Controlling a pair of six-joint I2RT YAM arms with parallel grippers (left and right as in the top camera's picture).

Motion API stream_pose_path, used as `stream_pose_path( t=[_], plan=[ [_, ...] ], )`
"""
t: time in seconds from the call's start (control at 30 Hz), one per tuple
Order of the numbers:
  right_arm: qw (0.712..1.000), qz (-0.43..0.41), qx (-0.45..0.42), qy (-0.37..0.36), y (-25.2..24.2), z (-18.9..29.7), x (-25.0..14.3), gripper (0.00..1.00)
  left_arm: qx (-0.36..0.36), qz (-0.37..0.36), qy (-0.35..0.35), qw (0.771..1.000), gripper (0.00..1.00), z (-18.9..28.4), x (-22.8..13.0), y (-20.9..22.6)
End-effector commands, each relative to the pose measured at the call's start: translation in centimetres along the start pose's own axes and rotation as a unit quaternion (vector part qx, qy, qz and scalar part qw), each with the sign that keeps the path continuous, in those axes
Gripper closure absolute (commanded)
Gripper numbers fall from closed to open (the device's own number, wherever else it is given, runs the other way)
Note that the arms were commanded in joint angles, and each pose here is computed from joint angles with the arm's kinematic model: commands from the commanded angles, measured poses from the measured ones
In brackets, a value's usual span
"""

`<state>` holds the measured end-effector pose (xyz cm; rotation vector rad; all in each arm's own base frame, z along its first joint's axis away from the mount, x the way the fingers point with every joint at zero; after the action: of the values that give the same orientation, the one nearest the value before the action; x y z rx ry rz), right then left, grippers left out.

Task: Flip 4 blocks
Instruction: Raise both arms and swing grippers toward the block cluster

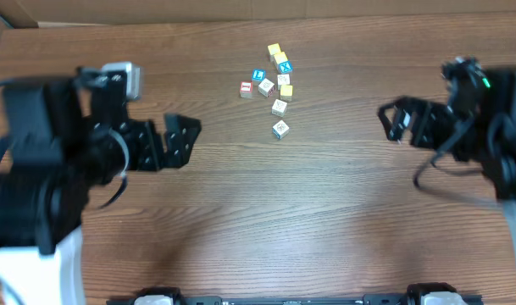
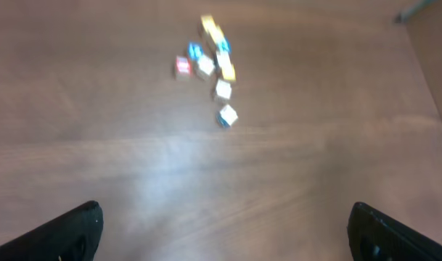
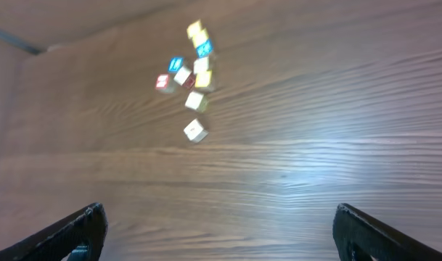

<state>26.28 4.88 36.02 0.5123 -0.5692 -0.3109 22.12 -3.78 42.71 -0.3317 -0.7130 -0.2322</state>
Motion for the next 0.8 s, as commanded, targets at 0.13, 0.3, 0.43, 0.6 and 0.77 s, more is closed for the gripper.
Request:
stream_pose_path(
  t=[0.13, 0.3, 0.43, 0.6, 0.77],
  plan=[
    [0.98, -0.053, 0.106, 0.158, 1.3, -5.7, 0.3, 0.04, -0.053, 0.044, 0.111, 0.991, 0.51, -4.7, -0.2, 1.2],
    [0.973, -0.076, 0.092, 0.196, 0.4, -8.3, 0.3, 0.79, -0.055, 0.061, 0.153, 0.985, 0.96, -6.8, -0.6, 2.1],
    [0.974, -0.087, 0.075, 0.196, 0.1, -8.6, 0.3, 0.87, -0.03, 0.06, 0.164, 0.984, 0.96, -7.4, -0.7, 2.9],
    [0.976, -0.145, -0.025, 0.159, -1.3, -9.2, 0.5, 0.87, -0.008, 0.062, 0.179, 0.982, 0.96, -7.4, -1.1, 3.2],
    [0.977, -0.136, -0.01, 0.162, -0.3, -9.5, 0.2, 0.51, -0.008, 0.065, 0.189, 0.98, 0.96, -7.2, -1.5, 3.2]
  ],
)
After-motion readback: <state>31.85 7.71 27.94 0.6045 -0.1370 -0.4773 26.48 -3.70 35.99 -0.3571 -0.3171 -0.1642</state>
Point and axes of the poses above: each gripper's point midway between its finger pads, its own z axis back along the fingers, its own y axis along the line the jaws close on, x = y × z, the point moved 7 cm from there along z, back along the fingers, and after that the axes turned 13 degrees about -z, right-handed, at the moved point
